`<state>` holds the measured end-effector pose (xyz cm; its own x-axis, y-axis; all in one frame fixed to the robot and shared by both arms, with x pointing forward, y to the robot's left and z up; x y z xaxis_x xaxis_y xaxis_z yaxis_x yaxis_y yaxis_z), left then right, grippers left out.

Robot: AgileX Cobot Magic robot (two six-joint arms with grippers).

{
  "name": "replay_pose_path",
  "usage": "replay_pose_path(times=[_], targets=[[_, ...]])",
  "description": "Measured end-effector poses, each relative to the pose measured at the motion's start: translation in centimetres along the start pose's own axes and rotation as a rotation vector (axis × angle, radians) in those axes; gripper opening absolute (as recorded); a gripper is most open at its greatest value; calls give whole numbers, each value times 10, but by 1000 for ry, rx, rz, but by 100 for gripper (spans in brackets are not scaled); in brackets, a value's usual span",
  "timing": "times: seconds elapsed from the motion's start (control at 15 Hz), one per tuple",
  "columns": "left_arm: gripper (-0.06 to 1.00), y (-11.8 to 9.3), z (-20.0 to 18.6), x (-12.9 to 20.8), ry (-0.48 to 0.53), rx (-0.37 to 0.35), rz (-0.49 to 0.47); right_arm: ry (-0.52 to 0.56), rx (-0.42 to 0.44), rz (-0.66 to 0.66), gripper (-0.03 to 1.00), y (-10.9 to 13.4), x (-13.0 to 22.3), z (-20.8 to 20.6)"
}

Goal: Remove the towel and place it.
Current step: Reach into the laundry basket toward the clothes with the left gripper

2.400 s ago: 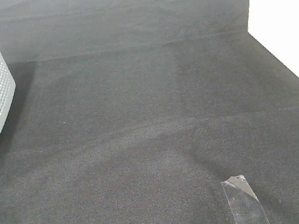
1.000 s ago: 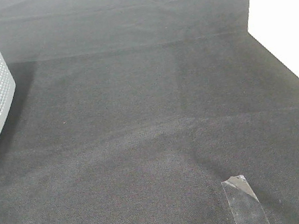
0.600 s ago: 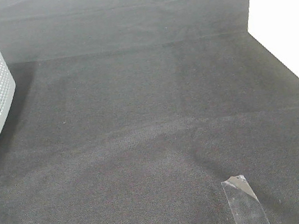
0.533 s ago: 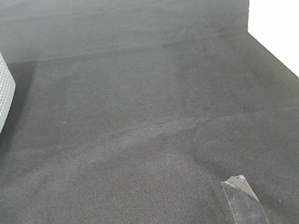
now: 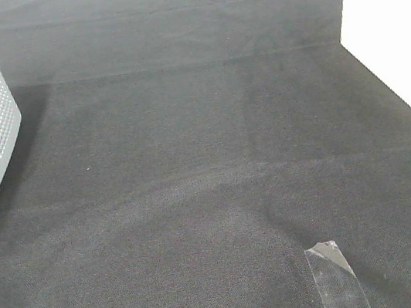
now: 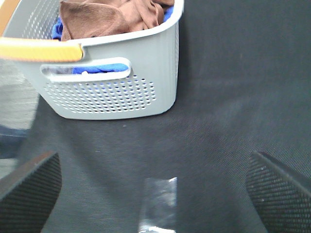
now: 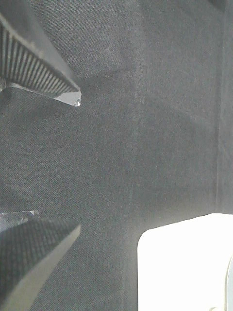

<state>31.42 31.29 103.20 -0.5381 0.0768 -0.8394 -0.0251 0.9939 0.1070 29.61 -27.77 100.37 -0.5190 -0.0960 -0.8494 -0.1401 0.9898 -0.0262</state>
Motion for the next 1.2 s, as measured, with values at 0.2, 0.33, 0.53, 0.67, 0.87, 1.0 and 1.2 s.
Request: replay_pose_path(times=[0.2, 0.33, 0.53, 0.67, 0.87, 1.0, 1.2], targets=[[98, 4, 3, -46, 89, 18, 244, 0, 0, 0, 69, 0, 0, 0], [98, 6, 19, -76, 158, 48, 425, 0, 0, 0, 69, 0, 0, 0], [98, 8, 55, -112, 221, 95, 682, 0, 0, 0, 69, 0, 0, 0], [98, 17, 82, -131, 286, 90, 830, 0, 0, 0, 69, 0, 0, 0], [98, 37, 135, -153, 427, 53, 948, 0, 0, 0, 69, 0, 0, 0], [98, 53, 166, -161, 499, 46, 968, 0, 0, 0, 69, 0, 0, 0], [98, 82, 223, -162, 604, 54, 946, 0, 0, 0, 69, 0, 0, 0]])
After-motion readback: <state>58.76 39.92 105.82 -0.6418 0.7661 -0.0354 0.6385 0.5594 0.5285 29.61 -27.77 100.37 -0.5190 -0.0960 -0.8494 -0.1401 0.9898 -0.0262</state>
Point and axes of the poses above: a point on each arm's last joint axis where the gripper is mounted, z pointing out along that axis toward the gripper, y along the wrist's bending axis when the last joint is at zero, x = y × z, the point moved 8 cm from there along z, pointing out along that axis toward the gripper, and after that the axes turned 3 degrees about -z, right-handed, at the moved point
